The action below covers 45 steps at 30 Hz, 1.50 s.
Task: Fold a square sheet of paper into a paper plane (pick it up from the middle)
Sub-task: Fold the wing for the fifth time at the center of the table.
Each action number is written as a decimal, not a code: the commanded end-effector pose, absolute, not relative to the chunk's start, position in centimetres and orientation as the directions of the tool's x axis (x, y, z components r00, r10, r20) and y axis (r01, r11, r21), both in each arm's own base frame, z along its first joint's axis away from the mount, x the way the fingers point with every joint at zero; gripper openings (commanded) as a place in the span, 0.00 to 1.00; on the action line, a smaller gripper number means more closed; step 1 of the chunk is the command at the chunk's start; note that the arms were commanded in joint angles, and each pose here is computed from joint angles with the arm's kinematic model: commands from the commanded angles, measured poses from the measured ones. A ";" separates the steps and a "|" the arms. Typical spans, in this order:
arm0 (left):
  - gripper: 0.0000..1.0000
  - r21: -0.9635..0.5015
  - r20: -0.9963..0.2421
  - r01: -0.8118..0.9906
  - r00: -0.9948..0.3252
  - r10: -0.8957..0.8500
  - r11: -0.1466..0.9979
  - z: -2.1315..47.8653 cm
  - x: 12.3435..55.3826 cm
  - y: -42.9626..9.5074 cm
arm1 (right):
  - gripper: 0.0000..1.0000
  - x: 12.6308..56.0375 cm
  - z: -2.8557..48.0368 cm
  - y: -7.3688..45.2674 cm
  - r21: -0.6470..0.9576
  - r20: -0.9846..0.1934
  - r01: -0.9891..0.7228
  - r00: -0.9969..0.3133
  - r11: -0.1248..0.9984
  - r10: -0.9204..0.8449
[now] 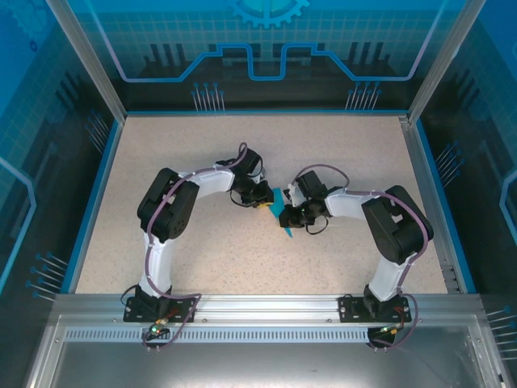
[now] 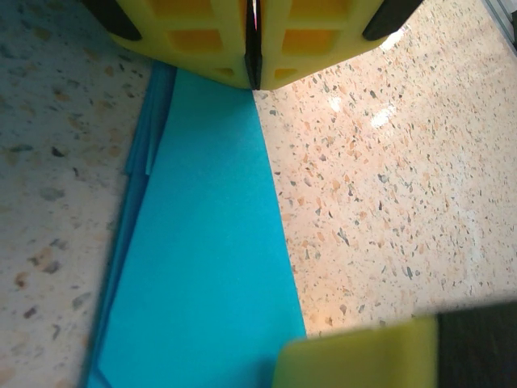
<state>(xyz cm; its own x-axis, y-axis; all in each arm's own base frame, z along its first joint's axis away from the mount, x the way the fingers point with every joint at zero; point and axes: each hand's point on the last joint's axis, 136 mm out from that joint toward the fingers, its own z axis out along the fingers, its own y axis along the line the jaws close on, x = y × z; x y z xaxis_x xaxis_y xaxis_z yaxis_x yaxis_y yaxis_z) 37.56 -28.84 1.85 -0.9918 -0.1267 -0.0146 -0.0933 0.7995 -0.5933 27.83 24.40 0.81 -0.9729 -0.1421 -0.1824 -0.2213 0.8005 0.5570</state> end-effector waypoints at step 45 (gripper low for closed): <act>0.17 -0.711 -0.111 -0.026 -0.983 -0.149 0.703 5.8 35.8 -30.9 | 0.07 23.1 -3.7 20.0 0.440 0.048 -0.074 -0.993 0.895 -0.106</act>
